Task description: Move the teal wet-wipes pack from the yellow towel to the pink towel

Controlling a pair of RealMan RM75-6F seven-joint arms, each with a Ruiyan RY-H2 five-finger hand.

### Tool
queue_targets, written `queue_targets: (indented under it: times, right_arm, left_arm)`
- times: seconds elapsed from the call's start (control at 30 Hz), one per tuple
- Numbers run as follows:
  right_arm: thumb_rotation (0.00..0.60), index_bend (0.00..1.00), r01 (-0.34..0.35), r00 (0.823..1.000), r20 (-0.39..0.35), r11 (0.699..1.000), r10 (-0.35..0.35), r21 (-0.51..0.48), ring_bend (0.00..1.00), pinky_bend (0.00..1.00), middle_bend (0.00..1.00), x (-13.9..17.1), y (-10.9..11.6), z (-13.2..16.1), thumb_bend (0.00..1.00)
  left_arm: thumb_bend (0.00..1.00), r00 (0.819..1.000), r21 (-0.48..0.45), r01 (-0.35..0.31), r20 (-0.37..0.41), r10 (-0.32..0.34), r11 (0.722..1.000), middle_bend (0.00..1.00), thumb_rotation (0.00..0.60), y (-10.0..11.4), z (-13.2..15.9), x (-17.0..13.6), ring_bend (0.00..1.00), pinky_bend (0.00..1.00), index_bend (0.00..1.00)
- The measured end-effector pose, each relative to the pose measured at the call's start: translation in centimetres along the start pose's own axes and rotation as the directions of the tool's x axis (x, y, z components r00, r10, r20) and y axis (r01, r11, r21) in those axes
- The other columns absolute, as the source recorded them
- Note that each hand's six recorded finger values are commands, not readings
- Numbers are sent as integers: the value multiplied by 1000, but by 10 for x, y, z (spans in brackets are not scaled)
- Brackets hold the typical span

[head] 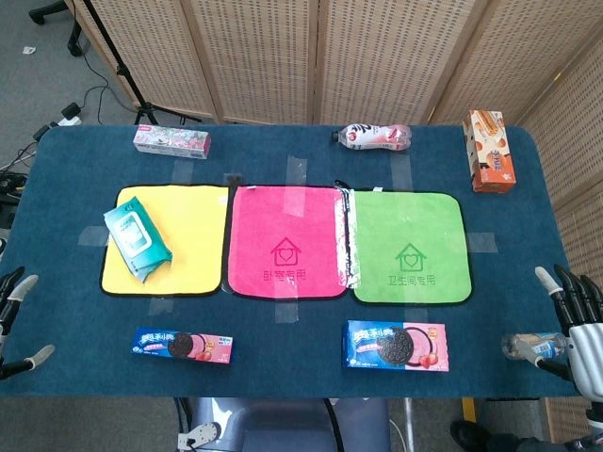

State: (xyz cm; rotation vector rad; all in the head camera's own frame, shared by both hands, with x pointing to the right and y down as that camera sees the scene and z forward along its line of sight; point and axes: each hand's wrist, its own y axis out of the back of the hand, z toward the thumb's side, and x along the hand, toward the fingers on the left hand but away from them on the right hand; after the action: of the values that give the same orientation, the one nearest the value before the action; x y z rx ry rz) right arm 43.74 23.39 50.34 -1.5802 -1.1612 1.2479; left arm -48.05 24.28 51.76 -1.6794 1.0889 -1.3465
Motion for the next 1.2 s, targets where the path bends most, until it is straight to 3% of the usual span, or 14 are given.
queue_targets:
  times: [0.2,0.27,0.37,0.43,0.5,0.67,0.83,1.0,1.1,1.2]
  right_arm:
    - [600,0,-1,1000,-4,1000,1,-2,0,0,0,1,0,1,0]
    - [600,0,-3,1000,-5,1000,2,-3,0,0,0,2,0,1,0]
    - [600,0,-1,1000,-4,1000,1,-10,0,0,0,2,1,0,0]
    - [600,0,1,1000,-2,1000,-1,-13,0,0,0,1,2,0,0]
    - [600,0,-2,1000,1,1000,2,-15,0,0,0,0,2,-1,0]
    - [600,0,-17,1000,3,1000,17,-16,0,0,0,-3,-1,-2,0]
    - [600,0,-18,1000,12,1000,18,-20,0,0,0,-5,-1,-3,0]
    - [600,0,-22,999,27,999,23,-28,0,0,0,-8,-2,-7,0]
    - [600,0,-33,999,39,999,34,-29,0,0,0,-11,-4,-10,0]
    - [600,0,-42,998,48,999,44,-29,0,0,0,-15,-7,-13,0]
  left_arm:
    - [1,1000,-5,5,5,-5,1000,0,600,0,-1,-1,0,0,0]
    - [79,1000,-15,15,5,-15,1000,0,600,-2,-2,-1,0,0,0]
    - [510,999,-55,42,4,-42,998,0,600,-6,-3,3,0,0,0]
    - [856,998,-101,69,-9,-70,993,0,600,-10,-6,7,0,0,0]
    - [985,995,-136,90,-34,-96,987,0,600,-14,-11,14,0,0,0]
    - [1000,976,-262,146,-117,-182,954,0,600,-26,-27,43,0,0,0]
    - [1000,937,-428,187,-194,-292,884,0,600,-42,-43,81,0,0,0]
    - [1000,887,-592,144,-278,-368,793,0,600,-57,-61,121,0,0,0]
    - [1000,874,-656,97,-303,-379,749,0,600,-65,-66,143,0,0,0]
    - [1000,873,-714,63,-300,-386,698,0,600,-82,-58,169,0,0,0]
